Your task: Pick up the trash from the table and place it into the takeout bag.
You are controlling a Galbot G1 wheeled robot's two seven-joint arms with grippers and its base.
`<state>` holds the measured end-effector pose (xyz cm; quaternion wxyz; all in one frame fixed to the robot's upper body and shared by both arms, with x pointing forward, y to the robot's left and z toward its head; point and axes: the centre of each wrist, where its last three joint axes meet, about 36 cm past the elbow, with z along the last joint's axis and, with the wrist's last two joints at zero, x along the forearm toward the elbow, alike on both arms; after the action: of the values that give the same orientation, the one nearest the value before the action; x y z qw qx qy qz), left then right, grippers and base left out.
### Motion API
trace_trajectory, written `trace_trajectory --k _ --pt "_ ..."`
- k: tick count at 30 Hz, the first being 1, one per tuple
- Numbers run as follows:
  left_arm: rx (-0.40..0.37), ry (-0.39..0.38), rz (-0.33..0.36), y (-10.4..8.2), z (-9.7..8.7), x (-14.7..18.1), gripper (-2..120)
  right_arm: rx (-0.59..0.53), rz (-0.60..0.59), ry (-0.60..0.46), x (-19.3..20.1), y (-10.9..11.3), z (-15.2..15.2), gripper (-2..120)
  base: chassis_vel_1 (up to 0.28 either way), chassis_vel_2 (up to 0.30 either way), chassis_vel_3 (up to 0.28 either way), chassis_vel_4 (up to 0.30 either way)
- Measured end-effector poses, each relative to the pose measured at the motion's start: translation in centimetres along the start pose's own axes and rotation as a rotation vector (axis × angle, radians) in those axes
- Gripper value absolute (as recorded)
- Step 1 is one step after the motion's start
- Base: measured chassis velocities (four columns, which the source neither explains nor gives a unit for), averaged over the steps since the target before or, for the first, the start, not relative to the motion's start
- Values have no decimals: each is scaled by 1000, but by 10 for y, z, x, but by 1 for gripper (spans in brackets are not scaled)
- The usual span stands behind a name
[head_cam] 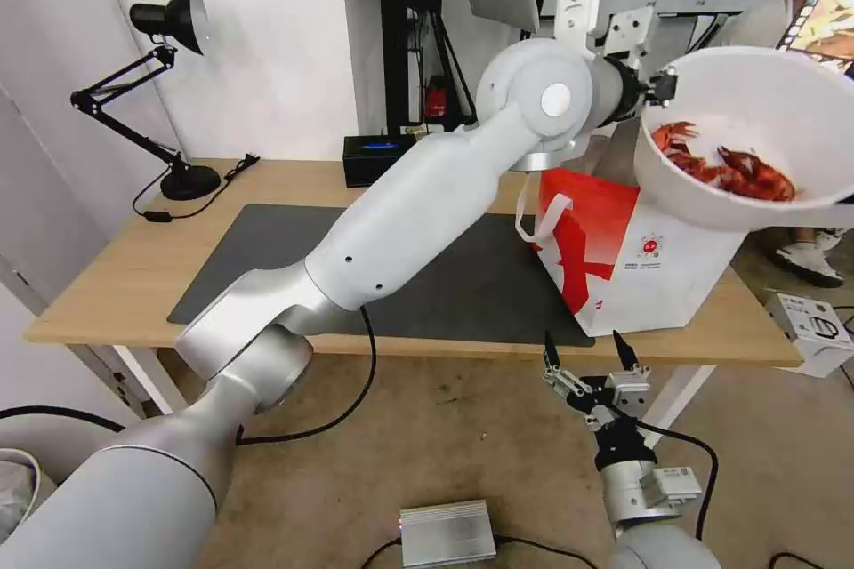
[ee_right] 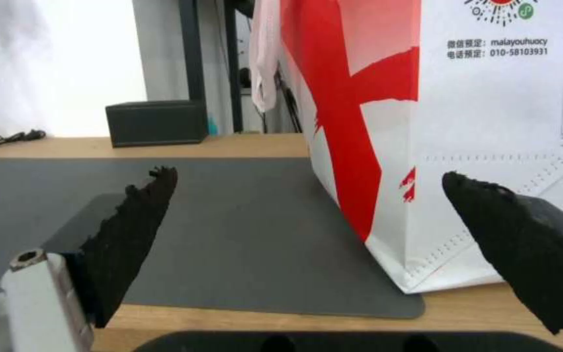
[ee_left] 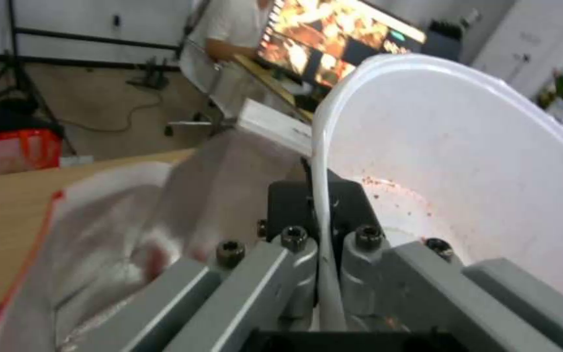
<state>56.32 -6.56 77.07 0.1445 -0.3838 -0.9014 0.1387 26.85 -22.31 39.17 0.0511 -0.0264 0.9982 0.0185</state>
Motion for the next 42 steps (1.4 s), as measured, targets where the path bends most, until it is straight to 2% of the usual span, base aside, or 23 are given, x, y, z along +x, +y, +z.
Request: trace_trajectory --k 9,15,18,26,28,30,34,37,42 --pt "77 -58 -86 14 -4 -10 0 0 0 0 0 0 0 100 0 0 0 0" --pt "110 -106 -202 24 3 -21 0 0 0 0 0 0 0 100 0 0 0 0" --pt "113 -114 -237 26 6 -24 0 0 0 0 0 0 0 100 0 0 0 0" --pt "84 -128 -336 28 28 -33 0 0 0 0 0 0 0 100 0 0 0 0" --pt "82 -128 -340 28 29 -34 0 0 0 0 0 0 0 100 0 0 0 0" --pt "57 -126 -395 28 42 -38 0 0 0 0 0 0 0 100 0 0 0 0" --pt "41 -120 -423 28 49 -40 0 0 0 0 0 0 0 100 0 0 0 0" --pt "15 -99 -453 27 64 -43 0 0 0 0 0 0 0 100 0 0 0 0" --pt "-15 -94 -472 24 70 -44 0 0 0 0 0 0 0 100 0 0 0 0"
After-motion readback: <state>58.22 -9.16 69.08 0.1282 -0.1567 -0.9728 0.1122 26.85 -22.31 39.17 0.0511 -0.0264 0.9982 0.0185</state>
